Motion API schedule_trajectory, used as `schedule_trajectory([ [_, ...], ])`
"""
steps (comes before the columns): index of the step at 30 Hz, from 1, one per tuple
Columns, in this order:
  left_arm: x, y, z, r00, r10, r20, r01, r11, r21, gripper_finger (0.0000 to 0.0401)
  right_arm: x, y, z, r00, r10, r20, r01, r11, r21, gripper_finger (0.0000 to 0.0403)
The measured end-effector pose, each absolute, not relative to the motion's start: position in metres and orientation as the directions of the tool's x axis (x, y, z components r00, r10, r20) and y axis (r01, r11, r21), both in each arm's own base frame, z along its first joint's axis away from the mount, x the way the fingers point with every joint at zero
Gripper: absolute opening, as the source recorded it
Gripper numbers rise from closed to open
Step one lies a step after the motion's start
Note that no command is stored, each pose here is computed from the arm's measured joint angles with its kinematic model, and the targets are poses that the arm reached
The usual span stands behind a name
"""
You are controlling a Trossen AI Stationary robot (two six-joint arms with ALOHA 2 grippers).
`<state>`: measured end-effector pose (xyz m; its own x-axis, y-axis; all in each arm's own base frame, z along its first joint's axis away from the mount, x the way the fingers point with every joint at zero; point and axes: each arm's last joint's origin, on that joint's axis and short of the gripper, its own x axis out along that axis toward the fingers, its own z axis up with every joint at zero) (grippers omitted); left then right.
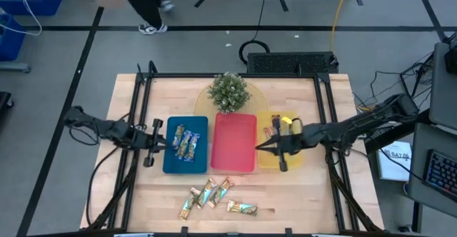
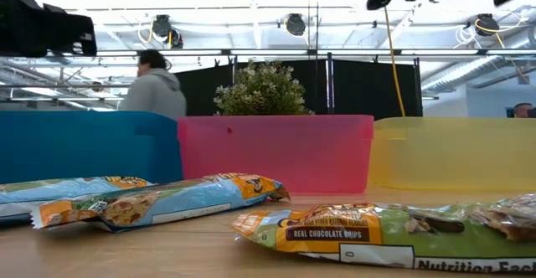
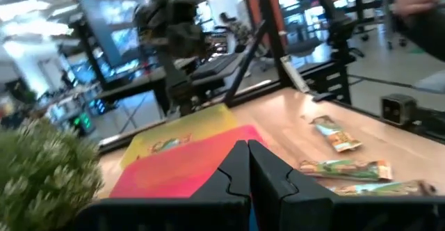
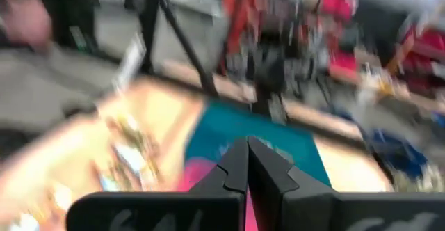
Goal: Pick and place Granola Bars by type
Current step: Put the yellow granola bar into the red bin
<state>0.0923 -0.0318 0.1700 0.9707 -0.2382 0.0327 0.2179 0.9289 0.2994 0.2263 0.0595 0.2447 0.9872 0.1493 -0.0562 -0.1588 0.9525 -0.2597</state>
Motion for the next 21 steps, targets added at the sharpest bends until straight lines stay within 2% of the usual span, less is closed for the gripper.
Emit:
schedule_trajectory([
  [5, 0.095, -0.027, 0.168, 0.981, -0.194, 0.012, 0.187, 0.957, 0.221, 0.0008, 0.258, 0.084, 0.256, 0.942, -0.028, -0.335, -0.096, 0.932, -0.349, 0.0],
  [9, 0.097, -0.023, 0.167, 0.995, -0.101, -0.003, 0.1, 0.983, 0.152, 0.0017, 0.28, 0.113, 0.275, 0.879, -0.009, -0.477, -0.144, 0.948, -0.283, 0.0],
  [14, 0.1, -0.019, 0.165, 0.999, 0.029, -0.033, -0.025, 0.994, 0.109, 0.001, 0.304, 0.156, 0.291, 0.757, -0.095, -0.647, -0.107, 0.958, -0.266, 0.0],
  [17, 0.102, -0.018, 0.163, 0.998, 0.041, -0.05, -0.035, 0.993, 0.113, 0.0004, 0.319, 0.185, 0.298, 0.708, -0.075, -0.702, -0.142, 0.959, -0.246, 0.0],
  [21, 0.104, -0.016, 0.162, 0.991, 0.118, -0.069, -0.111, 0.988, 0.103, 0.0013, 0.332, 0.218, 0.302, 0.603, 0.056, -0.796, -0.229, 0.968, -0.105, 0.0],
])
